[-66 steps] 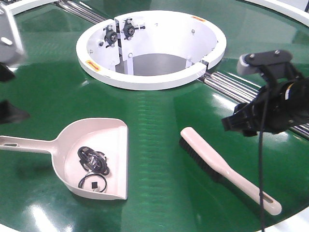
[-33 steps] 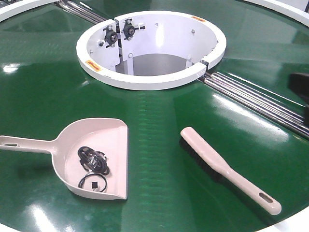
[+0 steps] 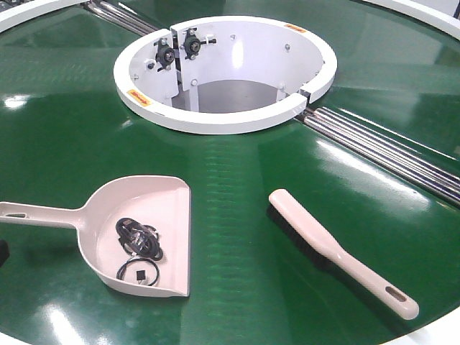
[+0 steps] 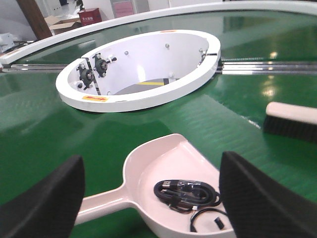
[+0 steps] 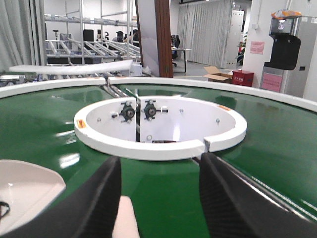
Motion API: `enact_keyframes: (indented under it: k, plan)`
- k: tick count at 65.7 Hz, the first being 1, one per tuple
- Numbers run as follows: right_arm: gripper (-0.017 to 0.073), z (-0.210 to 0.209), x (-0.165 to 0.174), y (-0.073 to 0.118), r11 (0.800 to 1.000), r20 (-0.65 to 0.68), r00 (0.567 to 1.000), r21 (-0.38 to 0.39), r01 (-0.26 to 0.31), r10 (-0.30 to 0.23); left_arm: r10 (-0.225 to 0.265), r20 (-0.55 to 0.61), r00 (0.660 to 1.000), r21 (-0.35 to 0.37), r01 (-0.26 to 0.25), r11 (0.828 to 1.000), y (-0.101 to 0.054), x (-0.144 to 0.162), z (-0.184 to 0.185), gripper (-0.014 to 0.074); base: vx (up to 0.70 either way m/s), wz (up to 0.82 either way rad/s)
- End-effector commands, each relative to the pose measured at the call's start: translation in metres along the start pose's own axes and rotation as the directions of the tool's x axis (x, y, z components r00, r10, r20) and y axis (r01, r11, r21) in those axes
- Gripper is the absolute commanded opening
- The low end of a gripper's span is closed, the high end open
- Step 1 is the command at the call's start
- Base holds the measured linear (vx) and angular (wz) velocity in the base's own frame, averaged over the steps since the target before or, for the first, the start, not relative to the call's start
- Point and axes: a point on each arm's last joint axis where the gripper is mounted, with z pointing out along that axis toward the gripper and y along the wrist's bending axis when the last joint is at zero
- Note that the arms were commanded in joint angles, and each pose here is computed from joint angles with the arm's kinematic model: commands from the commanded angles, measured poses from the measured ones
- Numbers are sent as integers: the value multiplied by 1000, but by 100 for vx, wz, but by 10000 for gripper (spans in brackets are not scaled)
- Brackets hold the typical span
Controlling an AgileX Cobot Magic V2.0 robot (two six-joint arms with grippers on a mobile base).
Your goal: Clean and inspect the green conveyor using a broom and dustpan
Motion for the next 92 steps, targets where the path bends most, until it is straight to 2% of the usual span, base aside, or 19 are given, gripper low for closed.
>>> enact_keyframes:
  k: [1, 6, 14, 19, 24, 31, 33, 36, 46, 92]
  plan:
    - [347, 2, -2, 0, 1000, 110, 994, 9, 13, -14, -69, 123, 990, -26, 73, 997, 2, -2, 1, 534, 0, 0]
    - [347, 3, 5, 1, 1000, 93, 996, 6, 7, -8, -74, 100, 992, -28, 77, 997, 0, 13, 7, 534, 0, 0]
    - [347, 3, 7, 1, 1000, 81, 997, 5, 2, -2, -114, 122, 986, -29, 118, 993, -1, 20, 10, 526, 0, 0]
    - [341, 4, 9, 1, 1000, 59, 998, 5, 0, -1, -125, 119, 985, -26, 129, 991, -1, 20, 10, 480, 0, 0]
    - [279, 4, 10, 1, 1000, 45, 999, 4, 0, -1, -117, 95, 989, -21, 120, 993, -2, 22, 10, 360, 0, 0]
    - [94, 4, 11, 1, 1000, 40, 999, 4, 0, -1, -89, 70, 994, -21, 91, 996, -3, 24, 10, 43, 0, 0]
    - [48, 4, 11, 1, 1000, 40, 999, 4, 0, -1, -87, 70, 994, -21, 89, 996, -3, 24, 10, -9, 0, 0]
    - [-15, 4, 11, 1, 1000, 40, 999, 4, 0, -1, -86, 79, 993, -24, 88, 996, -2, 23, 10, -9, 0, 0]
    - [-8, 4, 9, 1, 1000, 59, 998, 5, 0, -1, -87, 113, 990, -32, 92, 995, -1, 20, 10, -8, 0, 0]
    - [-8, 4, 9, 1, 1000, 59, 998, 5, 0, -1, -90, 126, 988, -38, 96, 995, -1, 24, 11, -8, 0, 0]
